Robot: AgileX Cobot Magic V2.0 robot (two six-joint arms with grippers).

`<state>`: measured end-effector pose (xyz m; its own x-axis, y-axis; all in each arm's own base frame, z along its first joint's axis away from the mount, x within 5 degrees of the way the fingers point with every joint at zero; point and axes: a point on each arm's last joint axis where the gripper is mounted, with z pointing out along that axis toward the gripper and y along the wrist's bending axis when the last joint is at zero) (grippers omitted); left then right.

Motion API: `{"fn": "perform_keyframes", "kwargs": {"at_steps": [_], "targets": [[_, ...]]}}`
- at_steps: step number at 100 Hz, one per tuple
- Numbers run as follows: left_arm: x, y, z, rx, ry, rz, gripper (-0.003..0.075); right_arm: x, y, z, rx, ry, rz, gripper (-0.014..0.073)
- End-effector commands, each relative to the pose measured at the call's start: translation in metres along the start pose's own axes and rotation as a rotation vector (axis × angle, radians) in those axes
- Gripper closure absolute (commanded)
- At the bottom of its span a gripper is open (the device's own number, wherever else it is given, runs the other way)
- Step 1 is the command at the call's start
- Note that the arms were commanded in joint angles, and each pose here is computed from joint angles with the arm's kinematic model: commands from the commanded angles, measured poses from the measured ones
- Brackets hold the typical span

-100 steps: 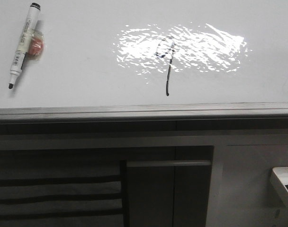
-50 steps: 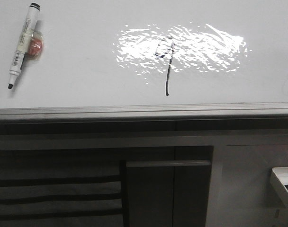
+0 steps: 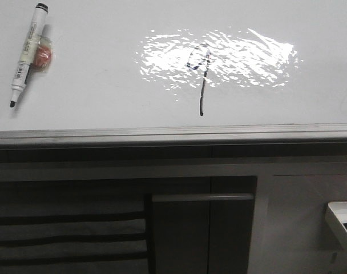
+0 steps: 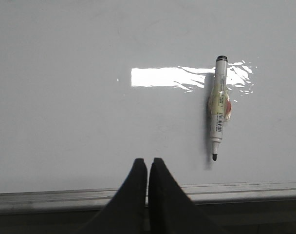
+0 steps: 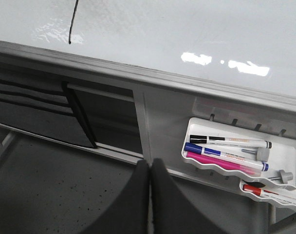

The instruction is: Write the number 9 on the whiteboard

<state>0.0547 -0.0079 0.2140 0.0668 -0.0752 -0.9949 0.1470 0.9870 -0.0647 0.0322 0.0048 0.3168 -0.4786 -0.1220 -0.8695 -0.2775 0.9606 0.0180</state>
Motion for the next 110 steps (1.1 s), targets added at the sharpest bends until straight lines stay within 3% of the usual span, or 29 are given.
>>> {"fn": "perform_keyframes", "kwargs": {"at_steps": [1, 58, 83, 110], "targets": [[0.002, 0.000, -0.001, 0.003, -0.072, -0.012, 0.0741, -0.011, -0.001, -0.003, 0.012, -0.070, -0.011, 0.0667], [0.002, 0.000, -0.001, 0.003, -0.072, -0.012, 0.0741, -0.008, -0.002, -0.006, 0.022, -0.093, -0.003, 0.0667], [0.002, 0.000, -0.001, 0.003, -0.072, -0.012, 0.0741, 0.019, -0.004, 0.012, 0.152, -0.488, 0.070, 0.0667], [0.002, 0.000, -0.001, 0.003, -0.072, -0.012, 0.0741, 0.076, -0.008, 0.065, 0.183, -0.603, 0.089, 0.0667]]}}
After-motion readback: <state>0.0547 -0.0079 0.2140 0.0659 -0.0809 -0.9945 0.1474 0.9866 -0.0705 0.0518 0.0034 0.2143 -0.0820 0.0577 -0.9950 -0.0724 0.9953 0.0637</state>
